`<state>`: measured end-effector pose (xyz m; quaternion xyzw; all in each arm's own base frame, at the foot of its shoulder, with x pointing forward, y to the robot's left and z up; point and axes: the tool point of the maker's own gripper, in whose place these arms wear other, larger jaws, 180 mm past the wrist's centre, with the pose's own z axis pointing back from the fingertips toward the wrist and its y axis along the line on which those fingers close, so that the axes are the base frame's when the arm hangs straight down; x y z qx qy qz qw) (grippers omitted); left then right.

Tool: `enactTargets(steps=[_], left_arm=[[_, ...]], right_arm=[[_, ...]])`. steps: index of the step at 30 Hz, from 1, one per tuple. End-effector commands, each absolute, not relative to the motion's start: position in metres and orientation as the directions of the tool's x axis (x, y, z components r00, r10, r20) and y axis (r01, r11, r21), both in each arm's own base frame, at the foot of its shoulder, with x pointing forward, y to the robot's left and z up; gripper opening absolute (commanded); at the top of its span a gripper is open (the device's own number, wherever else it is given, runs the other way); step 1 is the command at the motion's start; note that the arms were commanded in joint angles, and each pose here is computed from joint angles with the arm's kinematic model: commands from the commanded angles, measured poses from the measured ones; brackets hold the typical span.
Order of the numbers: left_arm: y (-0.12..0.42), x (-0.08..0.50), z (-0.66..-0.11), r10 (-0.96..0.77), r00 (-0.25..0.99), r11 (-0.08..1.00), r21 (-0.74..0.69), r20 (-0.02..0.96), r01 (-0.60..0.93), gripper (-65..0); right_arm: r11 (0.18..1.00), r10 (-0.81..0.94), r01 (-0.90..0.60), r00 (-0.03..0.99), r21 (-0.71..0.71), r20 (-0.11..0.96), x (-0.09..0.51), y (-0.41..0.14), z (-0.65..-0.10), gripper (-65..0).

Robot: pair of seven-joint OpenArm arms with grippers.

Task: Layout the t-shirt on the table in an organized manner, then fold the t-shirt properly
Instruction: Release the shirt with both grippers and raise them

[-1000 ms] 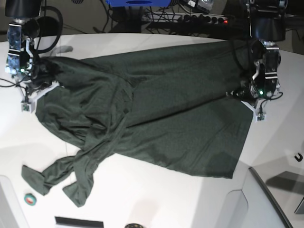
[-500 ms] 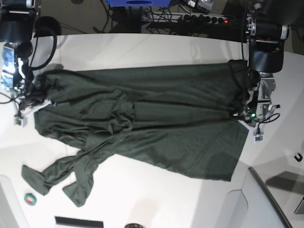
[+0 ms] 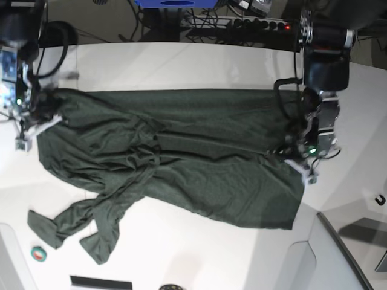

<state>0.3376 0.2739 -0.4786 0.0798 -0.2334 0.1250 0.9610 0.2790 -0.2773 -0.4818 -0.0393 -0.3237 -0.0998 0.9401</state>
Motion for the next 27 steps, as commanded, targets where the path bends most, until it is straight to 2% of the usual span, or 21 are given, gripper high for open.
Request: enactTargets(steps=[1, 4, 6, 11, 17, 22, 27], left_arm=[[0.294, 0.35, -0.455, 0.21, 0.816, 0.944, 0.104, 0.538, -0.312, -65.0], [0.313, 0.342, -0.426, 0.243, 0.778, 0.929, 0.093, 0.579, -0.359, -65.0], [0.31, 0.334, -0.413, 0.212, 0.775, 0.938, 0.099, 0.596, -0.333, -65.0], [0.305, 0.294, -0.414, 0.129, 0.812, 0.955, 0.15, 0.57, -0.257, -65.0], [0.358, 0.227, -0.425, 0.226, 0.818, 0.908, 0.19, 0.529, -0.374, -65.0], [0.395, 0.188, -0.42, 0.244, 0.822, 0.888, 0.223, 0.514, -0.403, -65.0], [0.414, 0.162, -0.418, 0.268, 0.824, 0.869, 0.245, 0.5, -0.431, -65.0]], right_arm=[[0.98, -0.128, 0.199, 0.701, -0.02, 0.702, 0.301, -0.284, -0.452, -58.2], [0.984, -0.112, 0.176, 0.676, -0.011, 0.729, 0.296, -0.271, -0.439, -49.1], [0.987, -0.102, 0.162, 0.673, -0.011, 0.733, 0.291, -0.265, -0.436, -45.6], [0.986, -0.112, 0.169, 0.7, -0.011, 0.705, 0.281, -0.265, -0.449, -45.0], [0.985, -0.127, 0.171, 0.715, 0.005, 0.688, 0.277, -0.259, -0.459, -44.7], [0.998, -0.053, 0.056, 0.735, 0.018, 0.676, 0.284, -0.219, -0.465, -44.7], [0.999, -0.035, 0.019, 0.735, 0.031, 0.677, 0.289, -0.203, -0.465, -44.7]])
